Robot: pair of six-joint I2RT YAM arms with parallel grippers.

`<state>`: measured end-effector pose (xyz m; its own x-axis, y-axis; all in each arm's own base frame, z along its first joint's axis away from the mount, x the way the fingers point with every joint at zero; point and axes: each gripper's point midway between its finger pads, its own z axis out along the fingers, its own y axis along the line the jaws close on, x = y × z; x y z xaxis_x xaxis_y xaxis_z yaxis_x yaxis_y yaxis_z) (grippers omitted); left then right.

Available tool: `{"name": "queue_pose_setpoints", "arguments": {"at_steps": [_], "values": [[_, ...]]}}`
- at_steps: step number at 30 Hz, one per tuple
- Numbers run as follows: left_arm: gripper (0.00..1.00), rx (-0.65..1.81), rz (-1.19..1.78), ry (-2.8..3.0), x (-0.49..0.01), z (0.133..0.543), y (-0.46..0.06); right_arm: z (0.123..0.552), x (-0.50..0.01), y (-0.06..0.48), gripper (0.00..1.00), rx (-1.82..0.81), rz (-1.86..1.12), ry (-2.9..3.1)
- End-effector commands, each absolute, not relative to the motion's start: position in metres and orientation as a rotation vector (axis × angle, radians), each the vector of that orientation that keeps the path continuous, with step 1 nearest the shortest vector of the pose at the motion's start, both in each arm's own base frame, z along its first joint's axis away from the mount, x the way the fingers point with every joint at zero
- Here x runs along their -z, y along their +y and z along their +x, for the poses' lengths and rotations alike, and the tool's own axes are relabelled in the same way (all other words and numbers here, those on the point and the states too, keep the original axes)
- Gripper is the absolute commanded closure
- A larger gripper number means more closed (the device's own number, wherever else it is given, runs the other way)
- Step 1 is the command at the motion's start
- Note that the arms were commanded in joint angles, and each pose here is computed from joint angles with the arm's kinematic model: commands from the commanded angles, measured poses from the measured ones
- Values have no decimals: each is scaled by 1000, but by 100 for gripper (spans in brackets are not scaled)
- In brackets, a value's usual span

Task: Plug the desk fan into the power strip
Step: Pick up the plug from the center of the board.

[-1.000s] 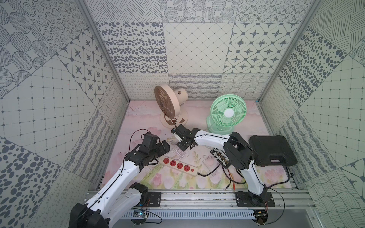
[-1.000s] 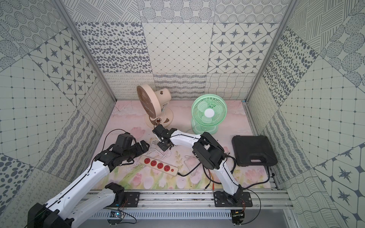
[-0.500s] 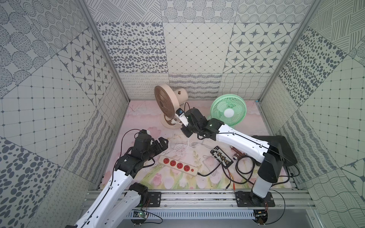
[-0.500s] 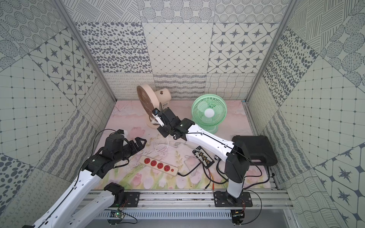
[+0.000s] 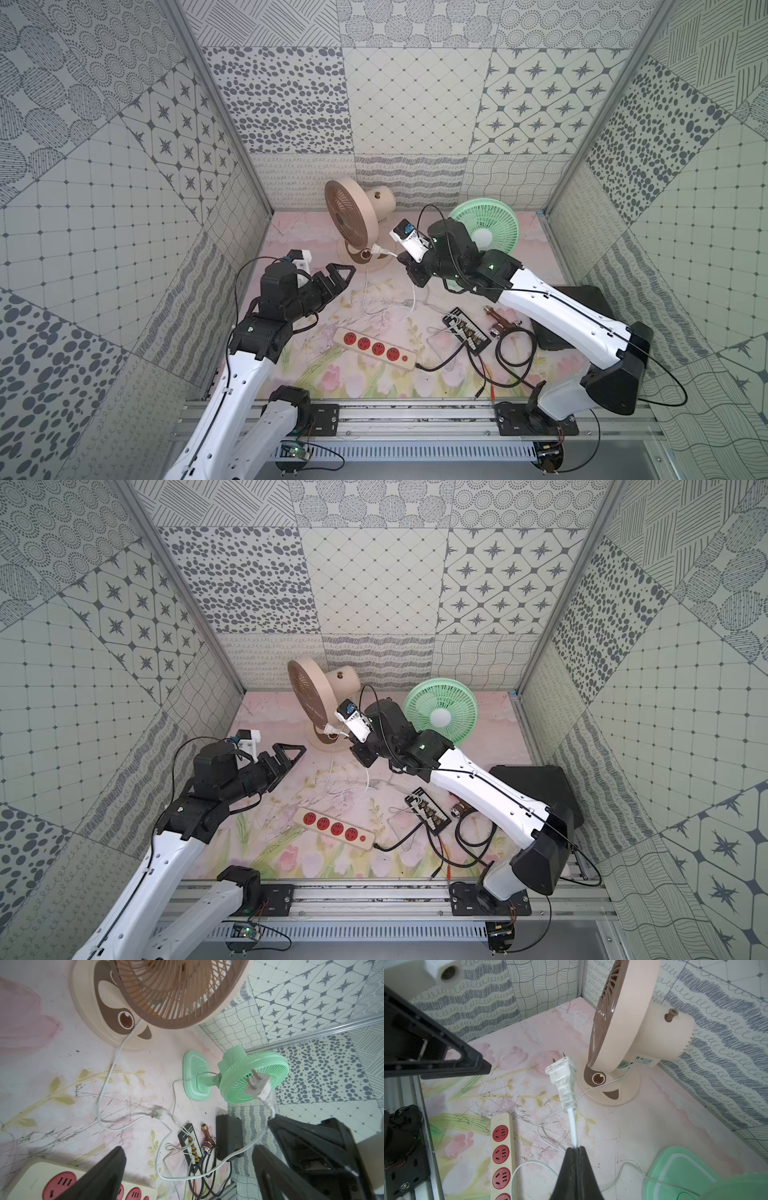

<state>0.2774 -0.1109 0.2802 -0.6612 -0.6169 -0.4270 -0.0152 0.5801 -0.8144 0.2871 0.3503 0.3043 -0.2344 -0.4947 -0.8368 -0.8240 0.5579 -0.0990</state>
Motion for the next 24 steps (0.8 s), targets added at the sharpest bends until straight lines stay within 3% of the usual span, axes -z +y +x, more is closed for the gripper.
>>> {"name": "queue_pose_setpoints", "arguments": {"at_steps": [1,5,10,17,19,24], "values": [[1,1451,-266,1994,-337,274,-153,274,-298,355,100,-519,-1144,1850],[12,1550,-202,1994,-342,279,-164,267,-287,356,100,-547,-1174,1856],[20,1575,-253,2107,-320,291,-169,258,-278,357,100,-589,-1209,1858],[47,1587,-306,2174,-296,300,-171,253,-270,357,100,-616,-1219,1859],[47,1507,-332,2209,-287,300,-165,251,-269,357,100,-623,-1220,1860],[32,1386,-377,2285,-264,298,-156,250,-267,359,100,-645,-1216,1861]]}}
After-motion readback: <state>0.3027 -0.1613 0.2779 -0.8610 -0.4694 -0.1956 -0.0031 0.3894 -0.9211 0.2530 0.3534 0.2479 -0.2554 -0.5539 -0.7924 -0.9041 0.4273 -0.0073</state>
